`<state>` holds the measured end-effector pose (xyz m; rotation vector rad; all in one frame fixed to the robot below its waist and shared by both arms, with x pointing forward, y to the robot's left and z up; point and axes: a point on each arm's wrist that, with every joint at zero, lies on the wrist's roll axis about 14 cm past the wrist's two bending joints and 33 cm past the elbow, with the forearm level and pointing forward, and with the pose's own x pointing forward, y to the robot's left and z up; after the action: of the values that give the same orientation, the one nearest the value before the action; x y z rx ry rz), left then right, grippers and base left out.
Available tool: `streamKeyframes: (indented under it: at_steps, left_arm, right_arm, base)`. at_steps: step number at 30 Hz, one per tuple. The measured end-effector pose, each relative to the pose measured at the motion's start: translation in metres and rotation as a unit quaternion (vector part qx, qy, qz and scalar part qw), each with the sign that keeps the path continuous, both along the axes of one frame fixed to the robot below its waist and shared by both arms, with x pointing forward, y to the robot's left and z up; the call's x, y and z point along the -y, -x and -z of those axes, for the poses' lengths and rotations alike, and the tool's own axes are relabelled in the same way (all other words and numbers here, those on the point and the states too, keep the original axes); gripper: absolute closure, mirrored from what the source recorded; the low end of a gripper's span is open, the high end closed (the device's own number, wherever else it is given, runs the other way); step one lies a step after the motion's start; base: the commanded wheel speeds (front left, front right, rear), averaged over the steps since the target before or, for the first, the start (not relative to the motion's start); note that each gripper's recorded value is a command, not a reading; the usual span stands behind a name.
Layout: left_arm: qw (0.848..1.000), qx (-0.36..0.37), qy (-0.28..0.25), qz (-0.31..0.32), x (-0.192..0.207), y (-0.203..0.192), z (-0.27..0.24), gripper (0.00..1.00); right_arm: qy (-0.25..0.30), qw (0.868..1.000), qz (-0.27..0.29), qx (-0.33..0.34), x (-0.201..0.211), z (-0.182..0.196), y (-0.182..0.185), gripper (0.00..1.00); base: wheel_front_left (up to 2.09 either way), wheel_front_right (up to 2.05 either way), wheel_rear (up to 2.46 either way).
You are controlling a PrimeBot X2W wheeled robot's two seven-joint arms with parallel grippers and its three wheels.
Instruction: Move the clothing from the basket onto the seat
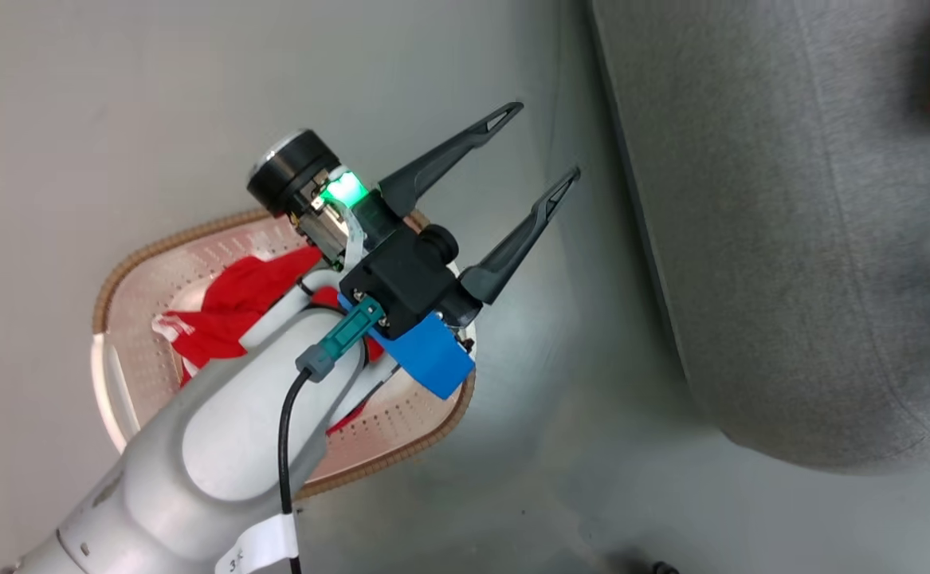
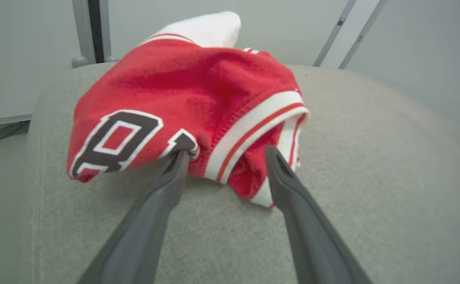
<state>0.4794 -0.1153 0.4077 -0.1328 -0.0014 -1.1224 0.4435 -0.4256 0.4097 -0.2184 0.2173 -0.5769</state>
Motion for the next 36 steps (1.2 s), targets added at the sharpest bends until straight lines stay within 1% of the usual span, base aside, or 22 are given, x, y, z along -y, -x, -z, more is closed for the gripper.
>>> streamKeyframes:
  at_steps: [3, 8, 12, 16, 20, 25, 33, 36]
  left_arm:
    - [1.0, 0.005, 0.006, -0.015, -0.004, 0.004, -0.019, 0.0]
    - [0.999, 0.012, 0.009, -0.05, -0.019, 0.01, -0.046, 0.0]
    - [0.995, 0.016, 0.016, -0.101, -0.039, 0.009, -0.068, 0.0]
    - [0.987, 0.027, 0.021, -0.16, -0.067, 0.006, -0.089, 0.0]
    - [0.975, 0.035, 0.019, -0.217, -0.1, 0.006, -0.102, 0.0]
    - [0.956, 0.04, 0.018, -0.291, -0.145, 0.011, -0.113, 0.0]
    - [0.924, 0.044, 0.017, -0.379, -0.206, 0.033, -0.123, 0.0]
    - [0.913, 0.04, 0.014, -0.407, -0.225, 0.049, -0.121, 0.0]
  right_arm:
    - [0.004, 1.0, -0.01, 0.007, -0.004, -0.014, 0.021, 0.0]
    - [0.006, 0.997, -0.054, 0.05, -0.027, -0.049, 0.028, 0.0]
    - [-0.001, 0.991, -0.101, 0.092, -0.057, -0.077, 0.027, 0.0]
    - [-0.008, 0.98, -0.147, 0.132, -0.086, -0.104, 0.026, 0.0]
    - [-0.022, 0.968, -0.191, 0.164, -0.117, -0.123, 0.025, 0.0]
    - [-0.048, 0.95, -0.242, 0.192, -0.16, -0.136, 0.024, 0.0]
    - [-0.071, 0.925, -0.308, 0.209, -0.215, -0.148, 0.028, 0.0]
    - [-0.082, 0.917, -0.326, 0.214, -0.232, -0.151, 0.032, 0.0]
  base:
    - [0.0, 0.0, 0.0]
    - [0.0, 0.0, 0.0]
    - [0.0, 0.0, 0.0]
    - [0.0, 0.0, 0.0]
    - [0.0, 0.0, 0.0]
    - [0.0, 0.0, 0.0]
    - [0.0, 0.0, 0.0]
    - [0.0, 0.0, 0.0]
